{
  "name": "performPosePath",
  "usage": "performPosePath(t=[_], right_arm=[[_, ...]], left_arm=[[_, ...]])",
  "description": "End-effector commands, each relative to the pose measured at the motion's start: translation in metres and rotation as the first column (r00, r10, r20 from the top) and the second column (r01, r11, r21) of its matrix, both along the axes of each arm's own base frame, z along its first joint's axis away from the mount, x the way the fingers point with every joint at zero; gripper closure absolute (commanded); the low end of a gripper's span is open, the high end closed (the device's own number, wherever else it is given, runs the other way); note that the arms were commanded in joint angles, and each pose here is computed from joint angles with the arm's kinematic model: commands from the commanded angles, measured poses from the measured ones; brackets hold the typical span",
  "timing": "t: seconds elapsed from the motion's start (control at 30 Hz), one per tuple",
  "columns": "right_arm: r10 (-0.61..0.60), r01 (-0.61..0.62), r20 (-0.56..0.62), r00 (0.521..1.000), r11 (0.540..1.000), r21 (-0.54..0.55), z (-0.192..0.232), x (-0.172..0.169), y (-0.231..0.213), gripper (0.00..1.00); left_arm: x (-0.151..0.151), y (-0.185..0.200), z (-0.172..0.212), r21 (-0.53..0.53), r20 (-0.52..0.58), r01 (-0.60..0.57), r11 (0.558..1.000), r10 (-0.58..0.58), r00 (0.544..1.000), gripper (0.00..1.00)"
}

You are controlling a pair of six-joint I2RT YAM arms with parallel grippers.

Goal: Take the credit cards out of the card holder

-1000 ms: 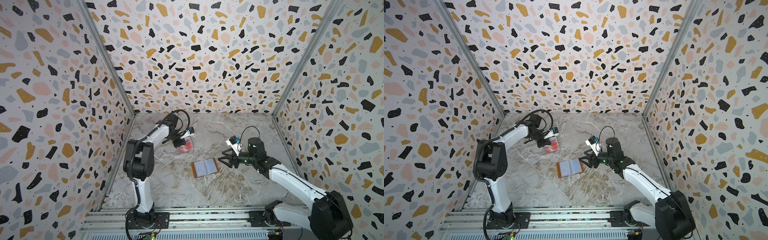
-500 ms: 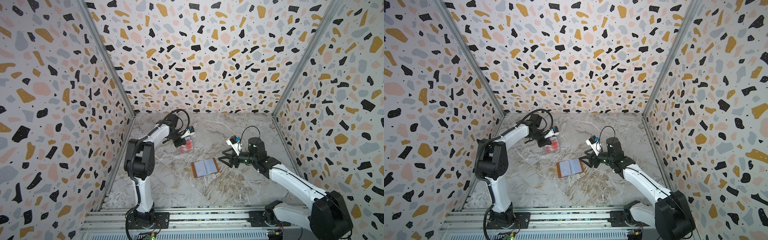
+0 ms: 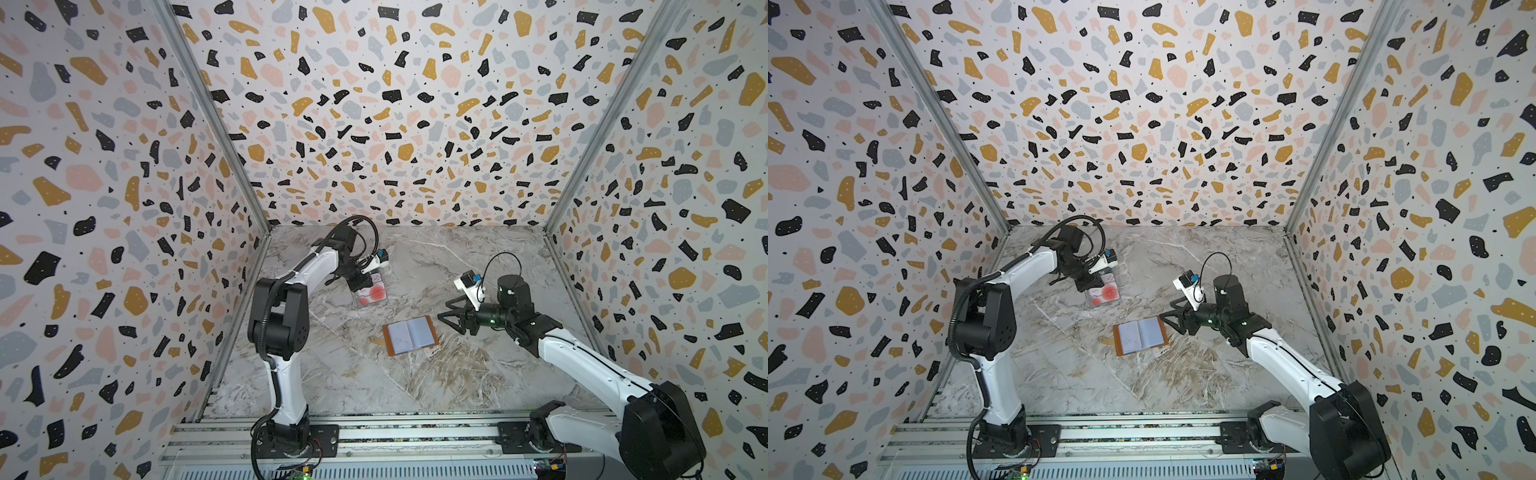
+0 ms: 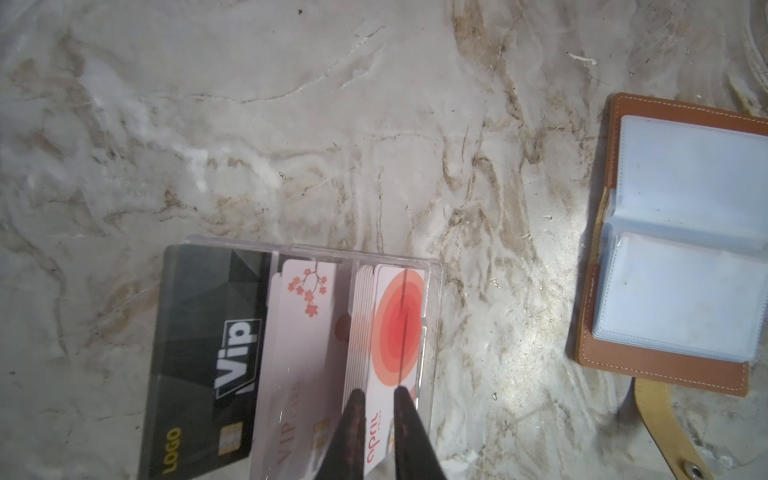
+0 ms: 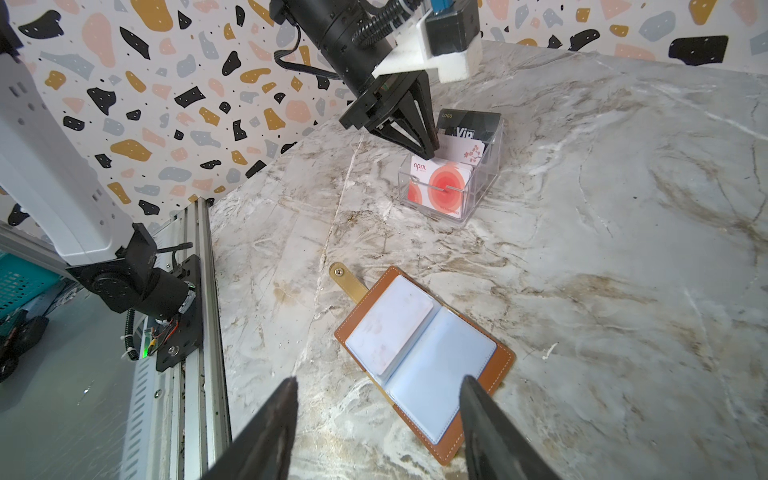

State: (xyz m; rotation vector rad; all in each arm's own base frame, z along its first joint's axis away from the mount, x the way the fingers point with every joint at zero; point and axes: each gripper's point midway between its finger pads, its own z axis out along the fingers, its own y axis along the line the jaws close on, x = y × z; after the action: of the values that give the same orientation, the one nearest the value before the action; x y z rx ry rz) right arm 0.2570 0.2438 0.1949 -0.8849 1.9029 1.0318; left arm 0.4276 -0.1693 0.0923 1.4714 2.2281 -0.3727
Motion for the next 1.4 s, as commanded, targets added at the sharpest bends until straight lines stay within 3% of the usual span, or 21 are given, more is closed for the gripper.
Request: performPosePath(t=[0.0,0.13,0.23,0.4,0.5,0.73,0.87,1.07,1.27,1.37], right_arm=[[-0.031,0.031,0.021,0.999,1.0,0.002,0.005,0.004,-0.004,0.38],[-0.103,0.103,0.007,0.995,0.994,-0.031,-0.004,0.016,-0.008,0.37],[-0.143,0.143,0.011,0.99,0.987,-0.073,-0.009,0.024,-0.007,0.37],[-0.255,0.264,0.069,0.965,0.945,-0.194,-0.021,0.036,-0.003,0.36],[-0.272,0.283,0.079,0.959,0.934,-0.219,-0.027,0.038,0.002,0.36],[-0.226,0.233,0.057,0.973,0.944,-0.234,-0.037,0.036,0.023,0.36],[-0.208,0.215,0.055,0.977,0.941,-0.26,-0.041,0.037,0.035,0.36],[-0.179,0.186,0.049,0.983,0.937,-0.296,-0.052,0.031,0.049,0.36],[-0.126,0.128,0.028,0.992,0.931,-0.342,-0.069,0.017,0.072,0.35],[-0.093,0.091,0.01,0.996,0.935,-0.342,-0.076,0.008,0.089,0.35]], left_arm=[[0.008,-0.001,0.027,-0.031,0.055,-0.025,0.999,0.027,0.998,0.82],[0.012,-0.005,0.057,-0.083,0.078,-0.064,0.995,0.07,0.994,0.81],[0.027,-0.002,0.085,-0.136,0.135,-0.19,0.972,0.209,0.969,0.82],[0.002,-0.007,0.119,-0.243,0.251,-0.22,0.945,0.281,0.926,0.66],[-0.029,-0.015,0.122,-0.286,0.248,-0.223,0.932,0.297,0.922,0.61],[-0.106,-0.059,0.082,-0.437,0.113,-0.286,0.853,0.368,0.923,0.51],[-0.134,-0.067,0.051,-0.492,0.053,-0.387,0.78,0.47,0.881,0.51],[-0.153,-0.057,0.017,-0.511,-0.031,-0.479,0.713,0.542,0.84,0.63],[-0.154,-0.044,-0.006,-0.489,-0.062,-0.559,0.67,0.612,0.788,0.64],[-0.156,-0.046,-0.014,-0.493,-0.095,-0.571,0.657,0.611,0.786,0.68]])
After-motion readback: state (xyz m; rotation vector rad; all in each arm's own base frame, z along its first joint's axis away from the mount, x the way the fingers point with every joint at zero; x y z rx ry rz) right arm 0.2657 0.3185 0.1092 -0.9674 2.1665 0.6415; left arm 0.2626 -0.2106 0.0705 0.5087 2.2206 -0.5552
